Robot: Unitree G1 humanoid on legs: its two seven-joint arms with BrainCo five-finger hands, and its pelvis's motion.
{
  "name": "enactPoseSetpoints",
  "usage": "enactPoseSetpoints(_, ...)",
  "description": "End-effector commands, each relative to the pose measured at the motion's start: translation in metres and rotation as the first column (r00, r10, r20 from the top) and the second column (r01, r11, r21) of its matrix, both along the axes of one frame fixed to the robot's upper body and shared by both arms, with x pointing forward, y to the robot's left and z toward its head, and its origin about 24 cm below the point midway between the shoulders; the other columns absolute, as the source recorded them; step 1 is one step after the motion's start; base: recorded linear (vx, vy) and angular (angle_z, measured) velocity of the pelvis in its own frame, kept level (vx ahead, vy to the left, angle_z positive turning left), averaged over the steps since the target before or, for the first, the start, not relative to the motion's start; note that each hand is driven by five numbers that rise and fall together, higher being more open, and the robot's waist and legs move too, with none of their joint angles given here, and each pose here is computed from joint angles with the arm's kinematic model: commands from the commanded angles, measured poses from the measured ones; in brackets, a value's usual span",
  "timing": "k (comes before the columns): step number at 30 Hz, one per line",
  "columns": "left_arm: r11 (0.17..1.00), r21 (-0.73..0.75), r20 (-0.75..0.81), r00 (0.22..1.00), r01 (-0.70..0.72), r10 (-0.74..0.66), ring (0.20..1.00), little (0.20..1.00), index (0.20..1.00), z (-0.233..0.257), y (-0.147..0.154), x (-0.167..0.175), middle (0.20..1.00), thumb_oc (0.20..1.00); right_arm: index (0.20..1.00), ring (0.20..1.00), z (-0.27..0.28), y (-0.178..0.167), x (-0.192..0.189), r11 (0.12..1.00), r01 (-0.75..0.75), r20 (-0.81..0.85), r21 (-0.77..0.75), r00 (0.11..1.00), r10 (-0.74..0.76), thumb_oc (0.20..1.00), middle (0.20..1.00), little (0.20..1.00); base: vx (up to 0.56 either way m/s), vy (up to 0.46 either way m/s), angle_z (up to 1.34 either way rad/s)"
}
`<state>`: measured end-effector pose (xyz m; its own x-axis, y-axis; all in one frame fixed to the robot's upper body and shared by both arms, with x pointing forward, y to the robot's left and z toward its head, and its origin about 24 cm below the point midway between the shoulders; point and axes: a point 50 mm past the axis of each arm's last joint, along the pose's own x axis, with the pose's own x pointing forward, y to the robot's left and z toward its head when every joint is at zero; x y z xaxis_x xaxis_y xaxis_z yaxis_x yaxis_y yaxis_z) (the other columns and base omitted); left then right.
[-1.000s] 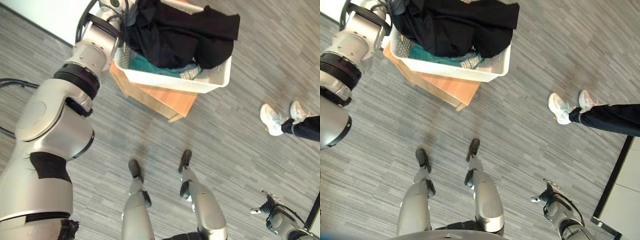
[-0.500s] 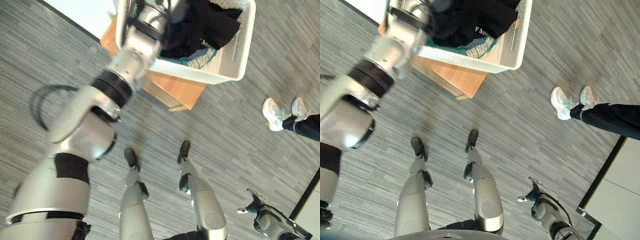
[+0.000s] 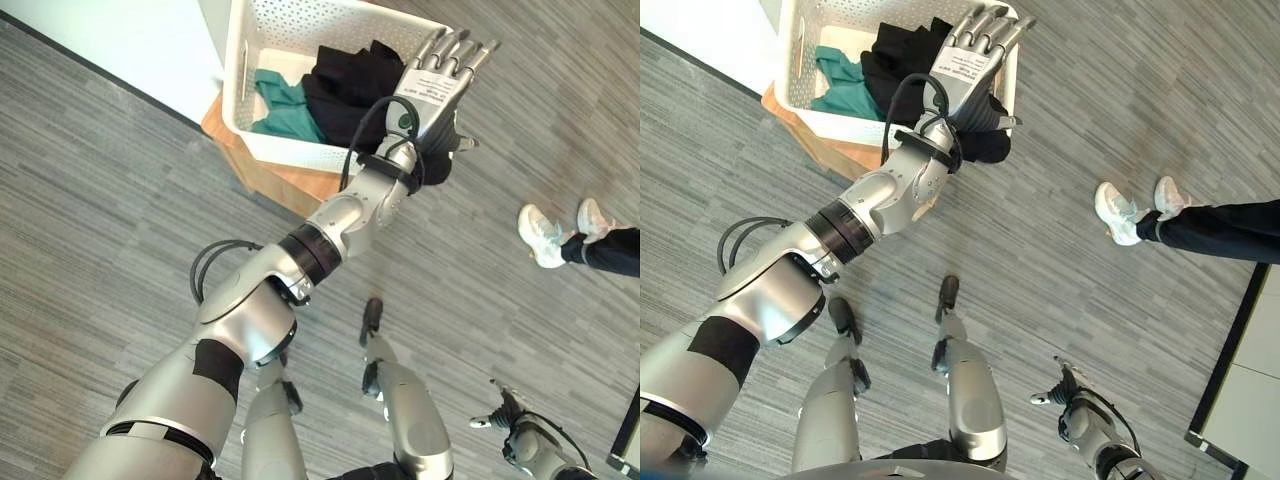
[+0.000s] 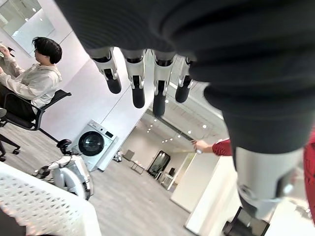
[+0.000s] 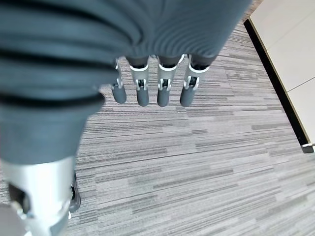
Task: Pick up bed clothes into laundry basket.
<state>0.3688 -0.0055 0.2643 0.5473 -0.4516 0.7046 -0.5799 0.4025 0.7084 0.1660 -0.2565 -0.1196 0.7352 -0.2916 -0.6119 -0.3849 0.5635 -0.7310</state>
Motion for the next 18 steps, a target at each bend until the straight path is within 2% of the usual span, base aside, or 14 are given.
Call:
enactPoseSetpoints(1,0.995,-0.095,0.069,0.998,0.0,0.007,1.0,1.0,1.0,0.05,-0.006,0.001,1.0,1.0,1.0,1.0,-0.004,-0.015,-0.02,0.996,0.081,-0.047,-0.021,0.996,-0.082,1.0,1.0,1.0,-0.02,-0.004,-0.08)
enactPoseSetpoints(4,0.986,-0.163,0.115,0.993,0.032,-0.013,1.0,1.0,1.0,0.079,-0.001,-0.005,1.0,1.0,1.0,1.0,-0.01,-0.013,-0.033,0.994,0.107,-0.081,-0.001,0.991,-0.107,1.0,1.0,1.0,0.0,-0.008,-0.07)
enactPoseSetpoints(10,0.964,-0.245,0.093,0.992,0.107,-0.086,1.0,1.0,1.0,0.078,0.0,-0.011,1.0,1.0,1.0,1.0,-0.004,-0.024,-0.031,0.977,0.213,-0.029,0.015,0.977,-0.213,1.0,1.0,1.0,0.06,-0.013,-0.06)
enactPoseSetpoints(14,0.891,-0.404,-0.016,0.973,0.206,-0.232,1.0,1.0,1.0,0.044,0.003,-0.016,1.0,1.0,1.0,1.0,0.027,-0.043,0.017,0.959,0.284,0.153,0.013,0.947,-0.283,1.0,1.0,1.0,0.12,-0.006,-0.01)
enactPoseSetpoints(18,0.799,-0.574,-0.196,0.917,0.179,-0.346,1.0,1.0,1.0,-0.018,0.016,-0.018,1.0,1.0,1.0,1.0,0.081,-0.069,0.069,0.959,0.285,0.365,0.004,0.892,-0.266,1.0,1.0,1.0,0.12,0.013,0.01)
